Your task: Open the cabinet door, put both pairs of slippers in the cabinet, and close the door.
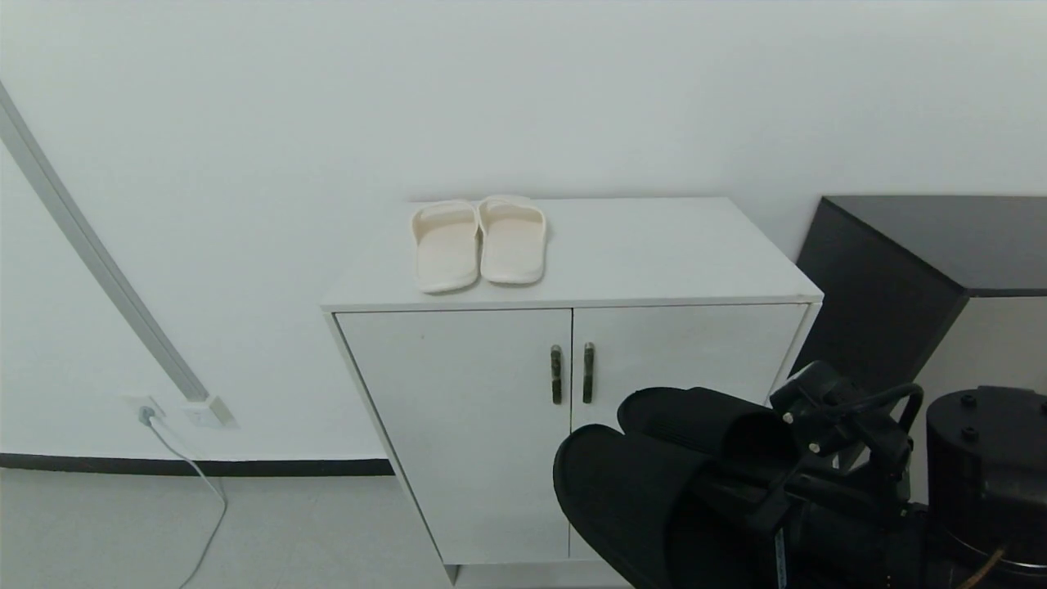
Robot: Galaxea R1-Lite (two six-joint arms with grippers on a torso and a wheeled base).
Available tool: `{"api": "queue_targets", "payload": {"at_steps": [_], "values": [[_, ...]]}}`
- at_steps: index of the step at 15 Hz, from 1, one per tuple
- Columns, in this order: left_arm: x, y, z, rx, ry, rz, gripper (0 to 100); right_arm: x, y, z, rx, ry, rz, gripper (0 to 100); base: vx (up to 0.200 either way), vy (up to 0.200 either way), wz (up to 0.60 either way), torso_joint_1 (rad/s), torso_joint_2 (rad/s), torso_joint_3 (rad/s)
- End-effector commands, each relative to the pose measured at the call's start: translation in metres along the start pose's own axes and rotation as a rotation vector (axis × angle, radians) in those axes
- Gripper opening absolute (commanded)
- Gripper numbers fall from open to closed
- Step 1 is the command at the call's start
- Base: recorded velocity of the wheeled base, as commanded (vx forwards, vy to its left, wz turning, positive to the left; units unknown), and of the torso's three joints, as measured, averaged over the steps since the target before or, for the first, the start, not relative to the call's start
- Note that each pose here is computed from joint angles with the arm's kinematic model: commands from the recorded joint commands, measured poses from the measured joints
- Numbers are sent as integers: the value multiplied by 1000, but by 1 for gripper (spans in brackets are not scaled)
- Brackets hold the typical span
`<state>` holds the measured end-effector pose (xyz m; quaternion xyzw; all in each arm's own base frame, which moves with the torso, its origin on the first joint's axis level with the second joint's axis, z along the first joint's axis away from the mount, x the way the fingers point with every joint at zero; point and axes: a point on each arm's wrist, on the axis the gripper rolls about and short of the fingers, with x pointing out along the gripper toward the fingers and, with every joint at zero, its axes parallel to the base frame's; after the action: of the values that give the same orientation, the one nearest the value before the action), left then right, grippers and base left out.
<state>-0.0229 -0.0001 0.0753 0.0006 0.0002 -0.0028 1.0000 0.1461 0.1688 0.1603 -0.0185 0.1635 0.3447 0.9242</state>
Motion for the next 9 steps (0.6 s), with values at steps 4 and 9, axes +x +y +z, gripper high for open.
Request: {"api": "queue_targets", "payload": {"at_steps": [4, 9], "values": [[0, 0, 0, 0, 1, -1, 100, -1, 1, 0, -2, 1, 6, 0, 0, 0, 0, -196, 509, 316], [0, 0, 0, 8, 1, -1, 100, -3, 2, 1, -1, -7, 10, 0, 0, 0, 0, -173, 488, 319]]}}
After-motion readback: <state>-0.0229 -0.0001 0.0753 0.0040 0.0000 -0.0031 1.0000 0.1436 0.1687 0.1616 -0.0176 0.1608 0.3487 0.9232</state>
